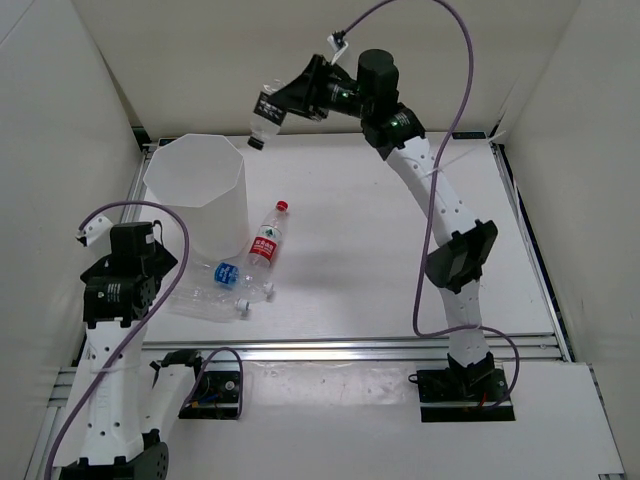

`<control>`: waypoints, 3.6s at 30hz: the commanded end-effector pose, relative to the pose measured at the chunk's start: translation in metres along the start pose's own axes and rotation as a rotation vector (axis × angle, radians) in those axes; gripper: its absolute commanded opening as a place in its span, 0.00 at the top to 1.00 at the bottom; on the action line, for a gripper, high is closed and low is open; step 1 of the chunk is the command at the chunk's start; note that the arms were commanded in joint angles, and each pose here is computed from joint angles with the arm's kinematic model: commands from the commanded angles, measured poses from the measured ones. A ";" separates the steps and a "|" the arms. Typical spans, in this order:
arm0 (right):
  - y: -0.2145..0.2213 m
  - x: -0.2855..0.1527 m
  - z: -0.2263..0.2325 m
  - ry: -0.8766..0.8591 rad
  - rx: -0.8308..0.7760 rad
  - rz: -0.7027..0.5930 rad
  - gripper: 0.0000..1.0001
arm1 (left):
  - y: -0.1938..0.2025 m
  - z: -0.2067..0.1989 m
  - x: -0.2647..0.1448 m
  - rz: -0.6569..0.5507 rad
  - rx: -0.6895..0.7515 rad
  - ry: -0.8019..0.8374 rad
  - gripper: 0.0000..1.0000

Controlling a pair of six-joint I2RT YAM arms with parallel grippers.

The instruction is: Put the plastic bottles in the bin

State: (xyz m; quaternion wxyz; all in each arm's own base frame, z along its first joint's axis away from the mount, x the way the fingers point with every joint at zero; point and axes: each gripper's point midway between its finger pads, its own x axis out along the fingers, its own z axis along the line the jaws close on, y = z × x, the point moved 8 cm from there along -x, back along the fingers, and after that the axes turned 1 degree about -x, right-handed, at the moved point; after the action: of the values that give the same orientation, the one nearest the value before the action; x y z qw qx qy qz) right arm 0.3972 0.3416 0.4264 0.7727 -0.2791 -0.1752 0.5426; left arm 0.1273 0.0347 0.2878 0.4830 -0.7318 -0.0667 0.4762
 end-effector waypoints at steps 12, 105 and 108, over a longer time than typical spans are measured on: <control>0.032 0.091 0.054 -0.065 -0.408 -0.362 0.68 | -0.024 -0.023 -0.020 -0.005 0.118 0.136 0.00; 0.285 0.080 -0.232 0.409 0.544 0.687 0.47 | 0.041 0.014 -0.016 0.146 -0.077 0.029 0.00; 0.265 0.065 -0.228 0.398 0.546 0.670 0.56 | 0.041 0.010 -0.017 0.154 -0.095 0.049 0.00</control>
State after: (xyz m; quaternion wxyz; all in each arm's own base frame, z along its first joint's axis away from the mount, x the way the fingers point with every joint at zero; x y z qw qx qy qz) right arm 0.3516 0.4380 0.0798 0.6133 -0.1830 0.1930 0.7437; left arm 0.1061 0.0123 0.2654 0.4096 -0.7750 -0.0410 0.4795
